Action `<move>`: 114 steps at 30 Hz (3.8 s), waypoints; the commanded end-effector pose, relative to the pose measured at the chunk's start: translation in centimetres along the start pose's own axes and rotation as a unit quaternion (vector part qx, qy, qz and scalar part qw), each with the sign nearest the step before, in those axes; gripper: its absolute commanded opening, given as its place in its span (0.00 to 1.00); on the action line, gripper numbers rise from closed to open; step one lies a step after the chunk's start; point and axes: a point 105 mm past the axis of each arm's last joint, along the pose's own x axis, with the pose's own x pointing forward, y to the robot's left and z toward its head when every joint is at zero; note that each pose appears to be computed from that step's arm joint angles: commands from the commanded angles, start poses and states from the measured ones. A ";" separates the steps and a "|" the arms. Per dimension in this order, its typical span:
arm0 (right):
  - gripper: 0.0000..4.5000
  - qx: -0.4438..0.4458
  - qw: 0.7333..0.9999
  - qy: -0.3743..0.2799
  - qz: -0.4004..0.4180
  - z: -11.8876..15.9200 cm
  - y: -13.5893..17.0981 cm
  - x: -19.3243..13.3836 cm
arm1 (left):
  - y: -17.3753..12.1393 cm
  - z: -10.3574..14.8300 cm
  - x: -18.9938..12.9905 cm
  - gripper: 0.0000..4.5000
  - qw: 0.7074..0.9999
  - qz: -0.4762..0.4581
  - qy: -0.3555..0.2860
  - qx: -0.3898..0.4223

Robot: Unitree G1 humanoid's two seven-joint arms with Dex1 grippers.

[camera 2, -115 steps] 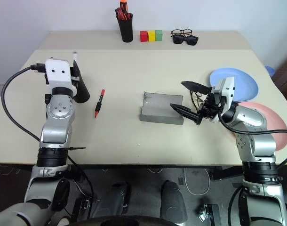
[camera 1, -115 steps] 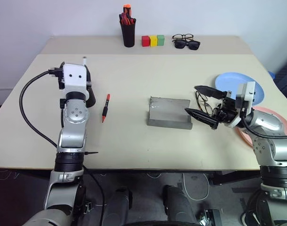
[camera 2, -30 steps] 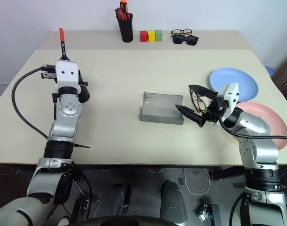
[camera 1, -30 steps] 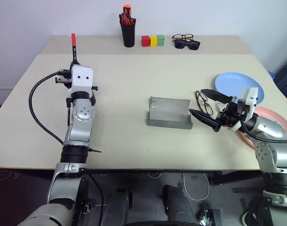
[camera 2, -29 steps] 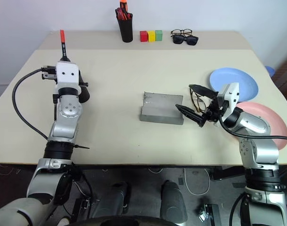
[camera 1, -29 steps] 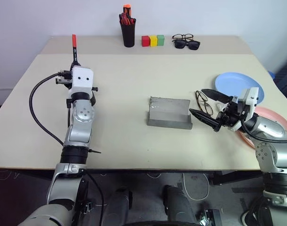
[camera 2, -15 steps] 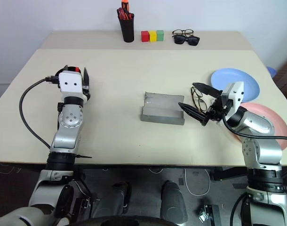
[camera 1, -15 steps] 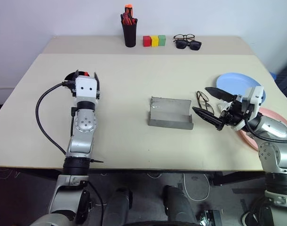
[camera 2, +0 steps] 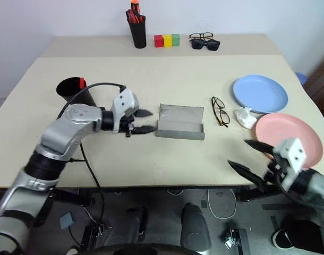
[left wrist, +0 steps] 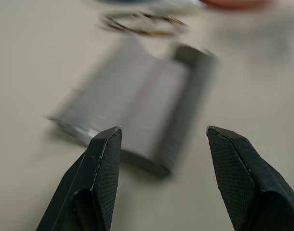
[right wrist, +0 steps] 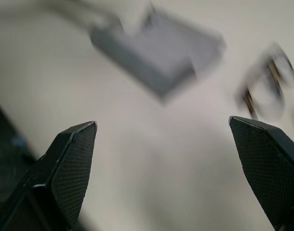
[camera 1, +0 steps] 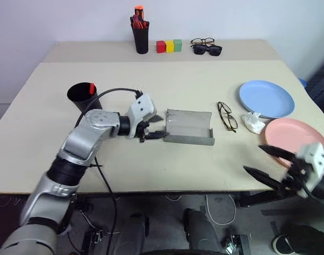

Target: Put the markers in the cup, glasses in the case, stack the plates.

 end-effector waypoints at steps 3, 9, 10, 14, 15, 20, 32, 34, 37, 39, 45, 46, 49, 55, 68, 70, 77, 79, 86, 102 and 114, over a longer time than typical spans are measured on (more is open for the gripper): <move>1.00 -0.028 0.998 0.002 -0.060 0.9 0.7 -3.7 | 1.3 1.5 2.4 0.63 0.994 -0.083 0.024 0.062; 1.00 -0.016 0.993 0.005 -0.114 0.5 1.9 -5.8 | 2.9 2.4 5.8 0.63 0.987 -0.112 0.049 0.105; 1.00 -0.015 0.993 0.005 -0.118 0.4 2.1 -5.9 | 2.9 2.6 6.2 0.63 0.986 -0.116 0.051 0.109; 1.00 -0.009 0.991 0.007 -0.131 -0.1 2.7 -6.4 | 3.3 2.7 8.2 0.63 0.982 -0.122 0.074 0.121; 1.00 -0.009 0.991 0.007 -0.132 -0.1 2.8 -6.4 | 3.3 2.6 8.5 0.63 0.981 -0.125 0.080 0.124; 1.00 -0.011 0.991 0.003 -0.137 0.0 3.1 -6.4 | 2.6 2.1 8.8 0.63 0.974 -0.164 0.100 0.123; 1.00 -0.017 0.991 -0.003 -0.131 0.1 2.6 -5.6 | 2.0 1.2 8.1 0.58 0.967 -0.201 0.118 0.103; 1.00 -0.020 0.992 -0.004 -0.128 0.2 2.4 -5.4 | 1.6 0.9 8.3 0.43 0.963 -0.212 0.124 0.108; 1.00 -0.022 0.992 -0.006 -0.125 0.3 2.2 -5.2 | 1.1 1.0 8.7 0.10 0.963 -0.219 0.120 0.106; 1.00 -0.023 0.992 -0.007 -0.124 0.4 2.2 -5.1 | 0.9 1.1 8.6 0.02 0.962 -0.223 0.117 0.105; 1.00 -0.027 0.992 -0.009 -0.123 0.3 1.9 -4.7 | 0.5 1.3 8.0 0.02 0.964 -0.228 0.108 0.084; 1.00 -0.029 0.992 -0.011 -0.125 0.3 1.7 -4.6 | 0.5 1.2 7.9 0.02 0.966 -0.225 0.106 0.076; 1.00 -0.032 0.991 -0.015 -0.131 0.2 1.2 -4.2 | 0.3 1.1 7.4 0.02 0.968 -0.218 0.103 0.067; 1.00 -0.036 0.990 -0.018 -0.135 0.1 0.4 -3.6 | -1.1 1.7 6.8 0.02 0.973 -0.205 0.100 0.031; 1.00 -0.039 0.991 -0.019 -0.128 0.2 -0.9 -2.0 | -4.1 0.3 4.6 0.02 0.981 -0.162 0.108 -0.025; 1.00 -0.040 0.991 -0.022 -0.128 0.4 -1.2 -1.8 | -4.0 0.2 4.6 0.02 0.981 -0.156 0.111 -0.027; 1.00 -0.050 0.991 -0.035 -0.120 1.7 -2.4 -0.1 | -4.2 -0.4 4.4 0.51 0.980 -0.156 0.116 -0.031; 1.00 -0.050 0.991 -0.044 -0.112 2.4 -2.8 0.6 | -4.3 -0.1 4.3 0.62 0.981 -0.159 0.108 -0.034; 1.00 -0.025 0.994 -0.044 -0.093 4.2 -4.7 4.4 | -2.7 3.4 2.8 0.62 0.995 -0.101 -0.024 0.003; 1.00 -0.003 0.983 0.012 -0.185 4.7 -10.4 15.5 | -2.7 0.6 0.9 0.62 0.999 0.032 -0.006 0.002; 1.00 0.032 0.983 0.056 -0.170 4.4 -10.9 17.8 | -2.8 0.2 0.7 0.62 0.997 0.066 -0.001 -0.026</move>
